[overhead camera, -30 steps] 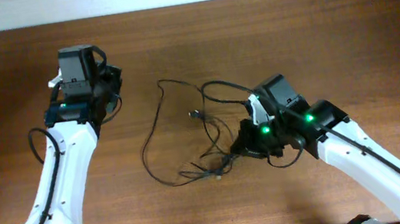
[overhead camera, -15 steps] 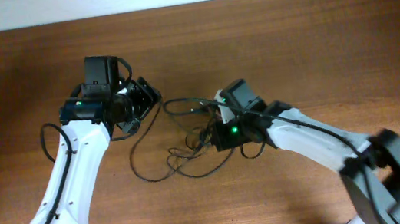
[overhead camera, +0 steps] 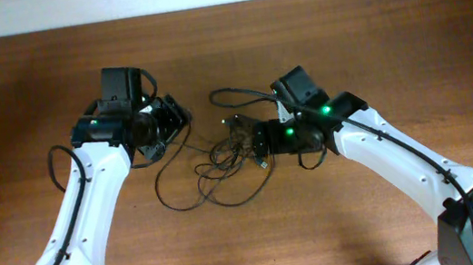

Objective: Untangle cables

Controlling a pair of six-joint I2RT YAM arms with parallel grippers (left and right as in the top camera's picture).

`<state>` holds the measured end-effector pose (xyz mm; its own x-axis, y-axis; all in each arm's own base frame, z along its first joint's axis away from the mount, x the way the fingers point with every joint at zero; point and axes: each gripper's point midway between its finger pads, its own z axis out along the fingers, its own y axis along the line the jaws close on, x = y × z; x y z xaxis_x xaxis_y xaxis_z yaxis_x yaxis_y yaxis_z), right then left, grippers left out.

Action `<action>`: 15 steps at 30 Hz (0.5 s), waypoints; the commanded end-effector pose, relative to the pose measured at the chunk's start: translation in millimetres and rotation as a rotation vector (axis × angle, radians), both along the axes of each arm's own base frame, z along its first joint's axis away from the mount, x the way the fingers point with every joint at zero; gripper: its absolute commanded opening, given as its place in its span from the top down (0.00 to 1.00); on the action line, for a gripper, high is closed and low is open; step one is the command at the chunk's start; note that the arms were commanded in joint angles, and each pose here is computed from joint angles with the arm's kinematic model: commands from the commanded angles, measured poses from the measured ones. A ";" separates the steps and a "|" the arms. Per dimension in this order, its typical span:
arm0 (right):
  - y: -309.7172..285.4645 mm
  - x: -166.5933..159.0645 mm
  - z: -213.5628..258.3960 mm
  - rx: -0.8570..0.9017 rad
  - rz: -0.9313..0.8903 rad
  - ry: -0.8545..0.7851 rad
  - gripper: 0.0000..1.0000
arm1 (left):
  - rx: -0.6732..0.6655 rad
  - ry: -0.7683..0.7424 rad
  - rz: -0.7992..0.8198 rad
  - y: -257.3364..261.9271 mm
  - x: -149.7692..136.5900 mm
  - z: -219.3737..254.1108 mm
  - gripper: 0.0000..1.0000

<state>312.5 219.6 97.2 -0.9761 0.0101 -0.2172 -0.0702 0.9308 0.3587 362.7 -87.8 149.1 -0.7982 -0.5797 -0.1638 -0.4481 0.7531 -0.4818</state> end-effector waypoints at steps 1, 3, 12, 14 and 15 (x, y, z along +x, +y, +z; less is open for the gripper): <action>-39.2 1.1 -7.4 -0.151 -0.195 0.028 0.06 | 0.096 -0.079 -0.303 -32.4 -8.5 0.3 0.33; -55.9 -3.1 -10.6 -0.169 -0.266 0.083 0.06 | 0.168 -0.094 -0.358 -46.7 -13.1 -2.1 0.40; -92.7 -15.6 -15.8 -0.217 -0.339 0.191 0.06 | 0.278 0.124 -0.378 -96.4 -11.9 -123.1 0.70; -63.0 -17.5 -10.4 -0.062 -0.263 0.227 0.23 | 0.230 0.171 -0.403 -105.6 -17.3 -141.3 1.00; -40.3 -16.2 -2.2 0.057 -0.168 0.223 0.46 | 0.214 0.144 -0.395 -106.6 -9.8 -136.2 1.00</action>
<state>297.3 144.8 80.9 -0.9583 0.2835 -0.0352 0.2704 0.9399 0.2086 348.2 -186.1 13.6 -0.9749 -0.1780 -0.1341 -0.1490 0.9681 -0.2013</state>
